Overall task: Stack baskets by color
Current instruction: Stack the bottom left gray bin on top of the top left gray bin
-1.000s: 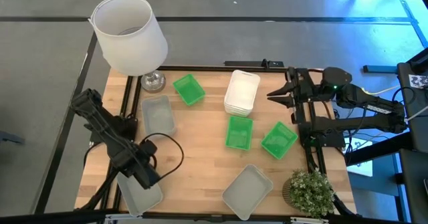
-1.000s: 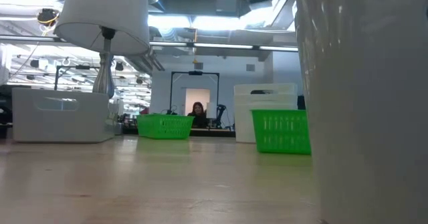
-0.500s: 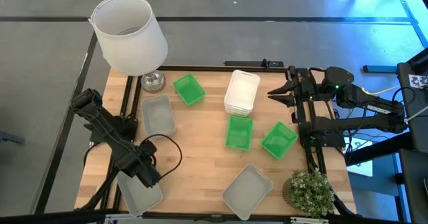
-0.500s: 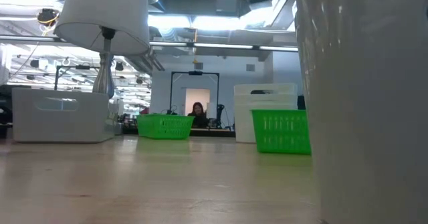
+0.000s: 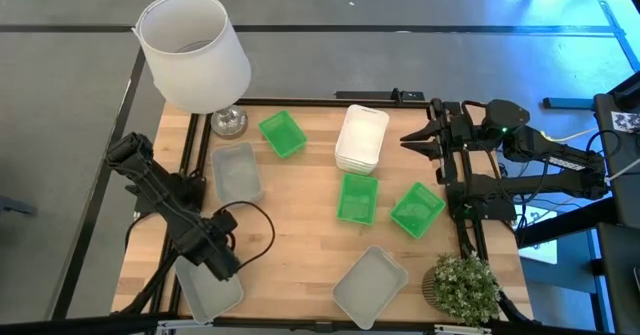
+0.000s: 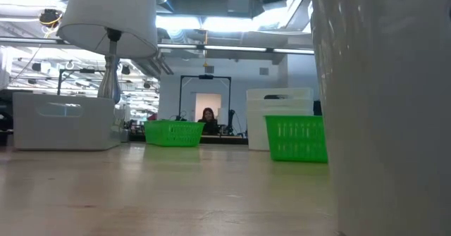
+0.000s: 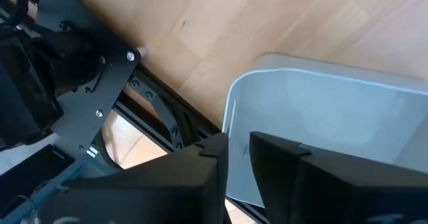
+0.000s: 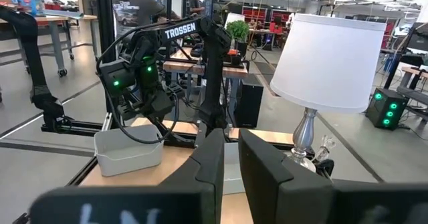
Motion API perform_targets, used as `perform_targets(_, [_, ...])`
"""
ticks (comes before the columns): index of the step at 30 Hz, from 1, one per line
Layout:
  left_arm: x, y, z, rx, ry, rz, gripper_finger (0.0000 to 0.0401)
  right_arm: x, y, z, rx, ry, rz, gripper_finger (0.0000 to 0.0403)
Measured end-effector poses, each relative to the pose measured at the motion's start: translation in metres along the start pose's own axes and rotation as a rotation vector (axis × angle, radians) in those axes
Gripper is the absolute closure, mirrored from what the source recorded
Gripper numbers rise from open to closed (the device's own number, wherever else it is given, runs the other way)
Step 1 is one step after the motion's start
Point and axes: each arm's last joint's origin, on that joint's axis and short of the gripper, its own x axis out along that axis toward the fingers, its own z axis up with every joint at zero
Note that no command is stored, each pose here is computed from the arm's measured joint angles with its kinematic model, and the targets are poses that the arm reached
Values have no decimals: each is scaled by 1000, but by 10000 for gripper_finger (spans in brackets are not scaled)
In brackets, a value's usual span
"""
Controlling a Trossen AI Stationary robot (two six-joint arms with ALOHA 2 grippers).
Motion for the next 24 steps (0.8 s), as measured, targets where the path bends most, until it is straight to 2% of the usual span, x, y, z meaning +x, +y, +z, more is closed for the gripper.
perform_targets(3, [0,0,0,-5,3,0,331,0,1,-2,-7,15,33,354])
perform_targets(8, [0,-1,-2,-26,-16,-2,321,-1,7,-6,-42,43,217,354])
perform_targets(11, [3,-3,-4,-38,-42,-16,322,-1,9,-6,-37,37,286,354])
perform_targets(17, [22,-8,-9,-9,-47,-38,320,-1,9,-6,-17,38,292,354])
perform_targets(24, [46,-5,-9,-32,-37,15,320,-1,9,-6,-17,39,292,354])
